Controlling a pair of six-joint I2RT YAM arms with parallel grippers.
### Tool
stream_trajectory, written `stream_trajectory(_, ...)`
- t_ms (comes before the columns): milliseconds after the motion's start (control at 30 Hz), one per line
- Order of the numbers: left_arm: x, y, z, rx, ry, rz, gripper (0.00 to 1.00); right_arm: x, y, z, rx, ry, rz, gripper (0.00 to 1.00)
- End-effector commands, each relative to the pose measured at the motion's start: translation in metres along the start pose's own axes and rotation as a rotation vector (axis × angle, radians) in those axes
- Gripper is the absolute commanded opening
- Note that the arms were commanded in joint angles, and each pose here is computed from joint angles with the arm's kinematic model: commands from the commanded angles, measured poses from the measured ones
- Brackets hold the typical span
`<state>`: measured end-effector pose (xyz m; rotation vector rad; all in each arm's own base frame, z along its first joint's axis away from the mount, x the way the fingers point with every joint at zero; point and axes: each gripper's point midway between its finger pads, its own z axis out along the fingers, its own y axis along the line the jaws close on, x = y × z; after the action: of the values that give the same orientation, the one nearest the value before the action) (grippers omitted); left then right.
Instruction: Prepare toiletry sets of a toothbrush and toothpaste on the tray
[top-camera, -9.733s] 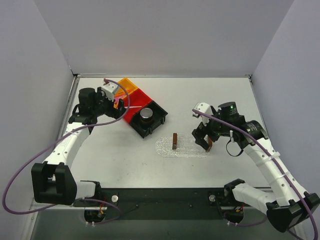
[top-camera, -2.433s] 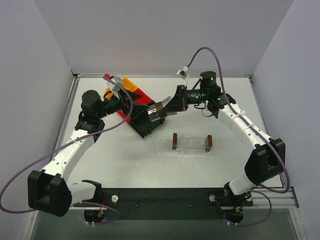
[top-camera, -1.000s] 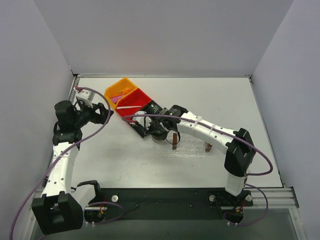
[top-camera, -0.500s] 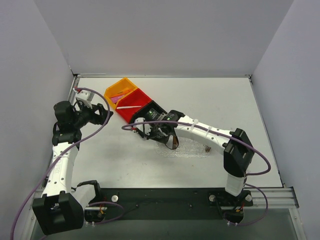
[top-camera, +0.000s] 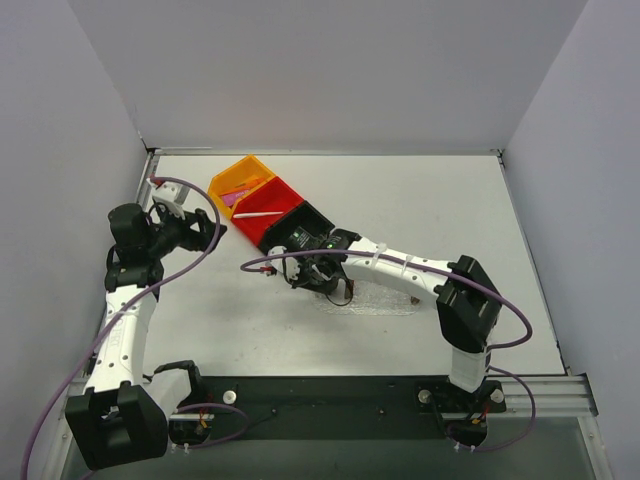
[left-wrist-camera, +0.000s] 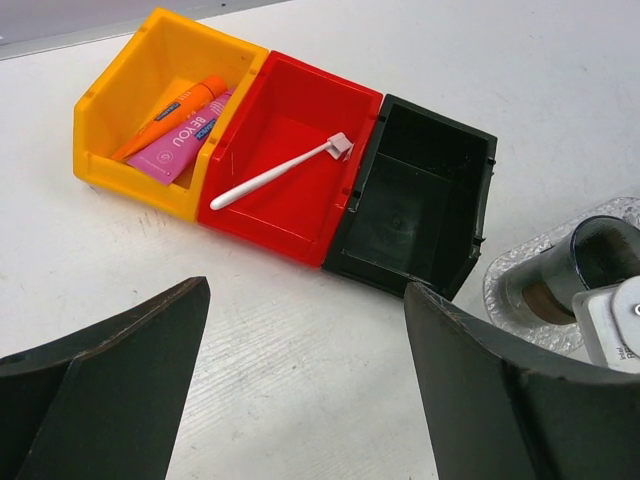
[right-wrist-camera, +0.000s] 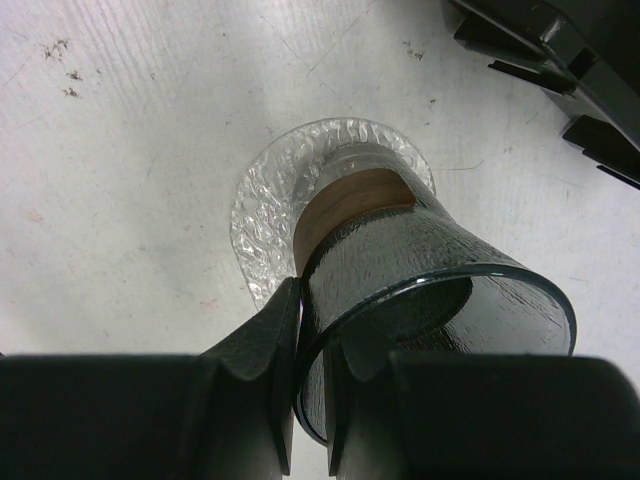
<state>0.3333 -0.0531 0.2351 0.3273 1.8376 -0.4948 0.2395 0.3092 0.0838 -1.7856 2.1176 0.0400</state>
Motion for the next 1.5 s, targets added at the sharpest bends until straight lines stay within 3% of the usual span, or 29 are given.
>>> stream_trajectory(0, -0.005, -0.002, -0.003, 0.018, -0.022, 0.026, 0.89, -0.004, -0.006, -0.004, 0.041, -0.007, -0.022, 0.0)
stream_trajectory(1467, -0.004, -0.003, -0.003, 0.035, -0.025, 0.023, 0.89, 0.006, 0.002, -0.004, 0.043, 0.006, -0.036, 0.0)
